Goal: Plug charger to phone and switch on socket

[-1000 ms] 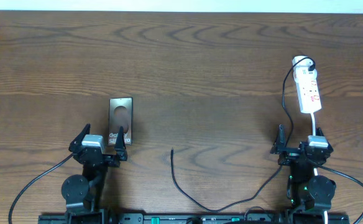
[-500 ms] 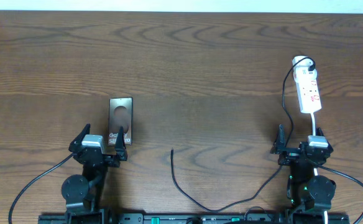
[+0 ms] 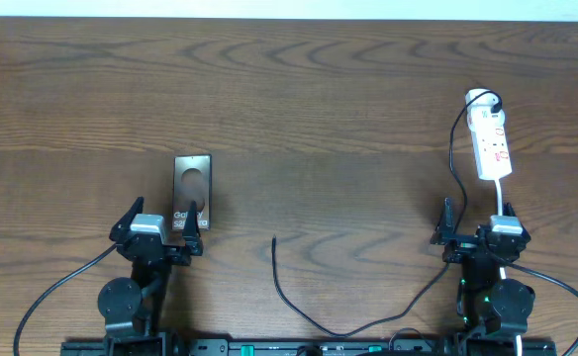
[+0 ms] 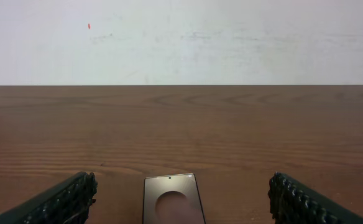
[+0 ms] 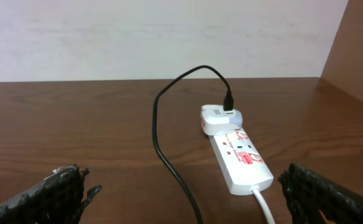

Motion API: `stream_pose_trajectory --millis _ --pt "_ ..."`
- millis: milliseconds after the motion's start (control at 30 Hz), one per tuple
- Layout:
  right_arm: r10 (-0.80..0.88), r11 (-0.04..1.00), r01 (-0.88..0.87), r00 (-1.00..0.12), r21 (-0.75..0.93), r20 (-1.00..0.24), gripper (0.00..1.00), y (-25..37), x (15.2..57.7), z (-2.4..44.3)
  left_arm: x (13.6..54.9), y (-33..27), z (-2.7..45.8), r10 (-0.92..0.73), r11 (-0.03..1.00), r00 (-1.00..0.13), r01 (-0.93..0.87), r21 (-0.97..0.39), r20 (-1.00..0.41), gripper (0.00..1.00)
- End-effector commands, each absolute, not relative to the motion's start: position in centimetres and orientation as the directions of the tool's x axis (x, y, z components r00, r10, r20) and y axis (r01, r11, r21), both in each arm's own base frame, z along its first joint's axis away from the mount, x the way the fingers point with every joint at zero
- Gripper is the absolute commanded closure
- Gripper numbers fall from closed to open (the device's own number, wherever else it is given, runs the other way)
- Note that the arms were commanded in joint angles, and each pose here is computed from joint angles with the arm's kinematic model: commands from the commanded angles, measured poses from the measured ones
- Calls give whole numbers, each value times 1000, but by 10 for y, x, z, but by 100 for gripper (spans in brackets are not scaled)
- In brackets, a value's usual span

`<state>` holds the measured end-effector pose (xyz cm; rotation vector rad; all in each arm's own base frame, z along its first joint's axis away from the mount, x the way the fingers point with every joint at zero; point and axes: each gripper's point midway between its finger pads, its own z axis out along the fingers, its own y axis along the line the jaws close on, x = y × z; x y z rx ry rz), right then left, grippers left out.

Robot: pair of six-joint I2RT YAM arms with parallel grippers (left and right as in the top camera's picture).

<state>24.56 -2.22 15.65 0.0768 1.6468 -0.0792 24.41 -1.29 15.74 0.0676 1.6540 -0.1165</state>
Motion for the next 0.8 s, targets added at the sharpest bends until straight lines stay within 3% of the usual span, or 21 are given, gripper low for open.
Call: stream_pose_trajectory --millis 0,767 --pt "20 993 120 -70 11 -997 1 -26 245 157 242 -18 143 -35 988 -134 143 -55 -990 9" --pt "20 993 120 -70 11 -997 1 -26 245 157 241 -18 142 -38 988 -151 142 -59 -988 9"
